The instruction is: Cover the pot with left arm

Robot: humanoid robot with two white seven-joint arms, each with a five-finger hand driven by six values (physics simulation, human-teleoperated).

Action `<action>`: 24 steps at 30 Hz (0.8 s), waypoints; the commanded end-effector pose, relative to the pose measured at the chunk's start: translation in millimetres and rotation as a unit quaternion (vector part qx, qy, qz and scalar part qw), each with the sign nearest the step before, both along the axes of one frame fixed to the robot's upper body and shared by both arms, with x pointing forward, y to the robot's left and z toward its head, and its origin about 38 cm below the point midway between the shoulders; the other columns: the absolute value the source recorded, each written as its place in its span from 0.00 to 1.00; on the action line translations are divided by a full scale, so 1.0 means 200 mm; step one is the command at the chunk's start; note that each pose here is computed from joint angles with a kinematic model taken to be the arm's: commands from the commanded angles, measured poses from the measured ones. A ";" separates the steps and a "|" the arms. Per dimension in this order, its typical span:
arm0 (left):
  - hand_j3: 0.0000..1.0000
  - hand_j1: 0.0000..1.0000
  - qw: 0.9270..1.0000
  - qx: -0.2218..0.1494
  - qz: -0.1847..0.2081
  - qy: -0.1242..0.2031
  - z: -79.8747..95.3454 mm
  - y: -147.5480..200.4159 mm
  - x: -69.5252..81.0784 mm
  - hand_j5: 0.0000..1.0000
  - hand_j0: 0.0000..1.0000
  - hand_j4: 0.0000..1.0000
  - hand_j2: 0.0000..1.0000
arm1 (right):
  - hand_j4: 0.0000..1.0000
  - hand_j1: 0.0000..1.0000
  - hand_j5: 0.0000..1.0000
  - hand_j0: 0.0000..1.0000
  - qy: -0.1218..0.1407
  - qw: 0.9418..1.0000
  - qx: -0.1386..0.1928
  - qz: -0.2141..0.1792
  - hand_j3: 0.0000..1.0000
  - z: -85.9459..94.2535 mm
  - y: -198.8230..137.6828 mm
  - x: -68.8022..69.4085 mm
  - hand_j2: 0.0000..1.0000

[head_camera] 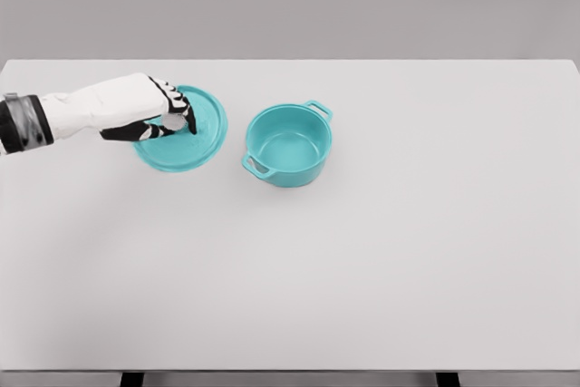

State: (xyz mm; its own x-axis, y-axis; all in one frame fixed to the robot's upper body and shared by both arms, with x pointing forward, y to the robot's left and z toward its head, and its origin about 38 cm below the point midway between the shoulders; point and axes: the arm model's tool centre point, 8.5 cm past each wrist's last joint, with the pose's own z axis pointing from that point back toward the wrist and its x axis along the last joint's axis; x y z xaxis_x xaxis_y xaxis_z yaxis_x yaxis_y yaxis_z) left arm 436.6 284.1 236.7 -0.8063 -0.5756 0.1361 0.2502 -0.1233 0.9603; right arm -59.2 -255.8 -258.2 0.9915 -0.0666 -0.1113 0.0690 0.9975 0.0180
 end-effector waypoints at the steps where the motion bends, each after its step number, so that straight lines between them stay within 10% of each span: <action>1: 0.52 0.52 1.000 -0.017 -0.012 0.002 -0.01 -0.08 0.01 0.52 0.52 0.52 0.52 | 1.00 1.00 1.00 1.00 0.000 1.000 0.000 -0.001 1.00 0.00 0.00 0.00 1.00; 24: 0.52 0.52 0.997 -0.061 -0.040 0.012 -0.16 -0.61 0.18 0.52 0.52 0.52 0.52 | 1.00 1.00 1.00 1.00 0.000 1.000 0.000 0.000 1.00 0.00 0.00 0.00 1.00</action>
State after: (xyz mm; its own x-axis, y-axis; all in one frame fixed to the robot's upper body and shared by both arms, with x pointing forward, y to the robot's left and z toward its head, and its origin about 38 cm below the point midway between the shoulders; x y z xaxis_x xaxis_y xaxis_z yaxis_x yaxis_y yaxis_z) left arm 470.1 172.5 212.0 -0.8493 -0.4887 0.1996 0.2488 -0.0371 0.9678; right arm -59.1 -255.8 -258.2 0.9916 -0.0665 -0.1113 0.0690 0.9975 0.0180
